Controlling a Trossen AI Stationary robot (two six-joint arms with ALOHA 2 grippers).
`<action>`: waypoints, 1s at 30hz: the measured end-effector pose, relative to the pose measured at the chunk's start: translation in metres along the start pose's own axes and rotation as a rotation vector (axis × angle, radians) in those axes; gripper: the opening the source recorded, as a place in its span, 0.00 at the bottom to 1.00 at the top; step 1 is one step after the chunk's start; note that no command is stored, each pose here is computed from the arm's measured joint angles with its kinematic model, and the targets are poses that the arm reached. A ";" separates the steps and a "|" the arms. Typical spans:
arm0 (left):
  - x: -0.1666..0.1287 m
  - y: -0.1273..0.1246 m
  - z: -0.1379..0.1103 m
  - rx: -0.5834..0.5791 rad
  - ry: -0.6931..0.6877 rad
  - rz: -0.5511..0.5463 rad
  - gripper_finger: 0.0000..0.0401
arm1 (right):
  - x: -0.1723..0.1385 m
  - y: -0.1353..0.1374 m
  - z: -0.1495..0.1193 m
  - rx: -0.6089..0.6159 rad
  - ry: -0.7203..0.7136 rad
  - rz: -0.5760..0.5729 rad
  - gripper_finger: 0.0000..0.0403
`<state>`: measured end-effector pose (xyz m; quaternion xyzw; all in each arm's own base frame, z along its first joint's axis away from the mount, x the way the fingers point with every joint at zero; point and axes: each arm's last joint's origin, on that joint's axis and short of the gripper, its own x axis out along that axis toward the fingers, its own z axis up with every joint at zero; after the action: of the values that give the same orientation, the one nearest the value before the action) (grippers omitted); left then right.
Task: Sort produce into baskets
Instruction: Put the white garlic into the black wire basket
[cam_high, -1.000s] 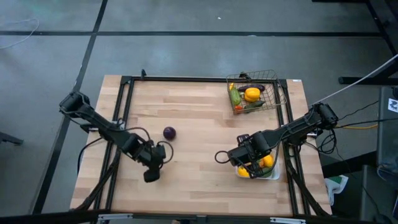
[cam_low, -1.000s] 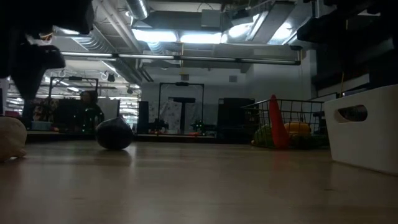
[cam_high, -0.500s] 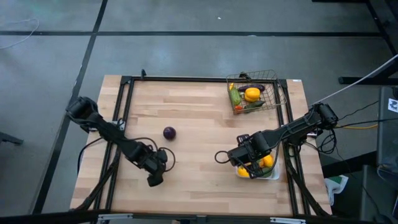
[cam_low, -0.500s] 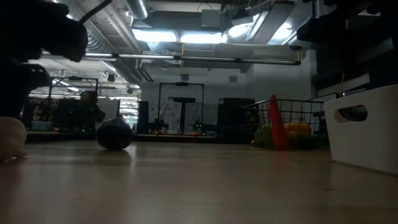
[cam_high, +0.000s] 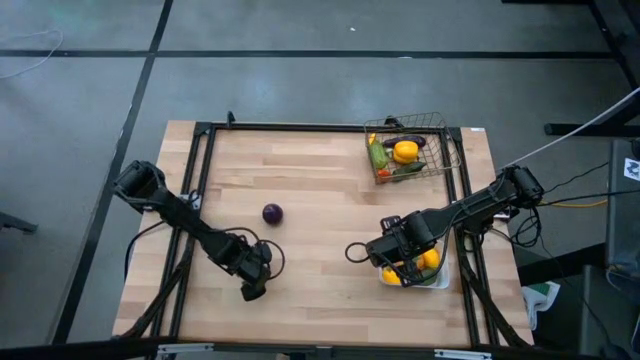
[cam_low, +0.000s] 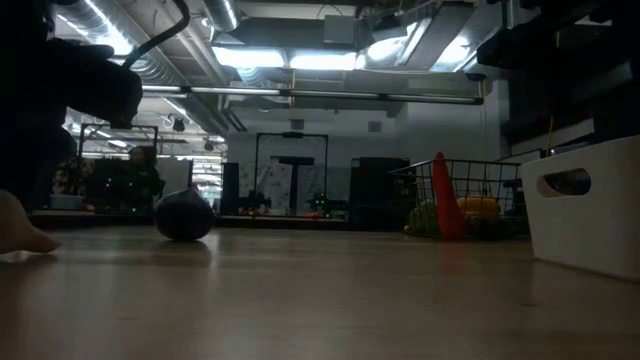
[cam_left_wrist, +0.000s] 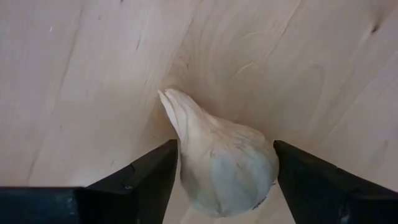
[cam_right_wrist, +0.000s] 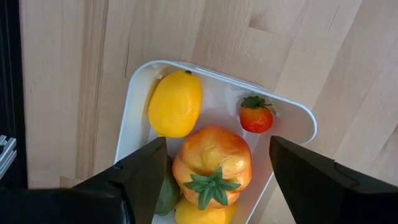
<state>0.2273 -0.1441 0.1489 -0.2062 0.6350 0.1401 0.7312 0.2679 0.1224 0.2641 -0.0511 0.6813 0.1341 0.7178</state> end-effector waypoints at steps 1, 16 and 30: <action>0.000 0.000 0.000 -0.001 0.000 0.000 0.63 | 0.000 0.000 0.000 0.000 0.000 0.000 0.70; -0.009 -0.007 0.011 -0.033 -0.021 -0.041 0.45 | 0.000 -0.002 0.002 -0.001 -0.025 -0.079 0.70; -0.036 -0.014 0.088 0.087 -0.353 -0.325 0.48 | -0.009 -0.004 0.037 -0.159 -0.402 -0.346 0.70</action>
<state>0.3049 -0.1123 0.1952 -0.2464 0.4615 0.0272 0.8518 0.3040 0.1266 0.2749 -0.1951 0.4936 0.0699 0.8447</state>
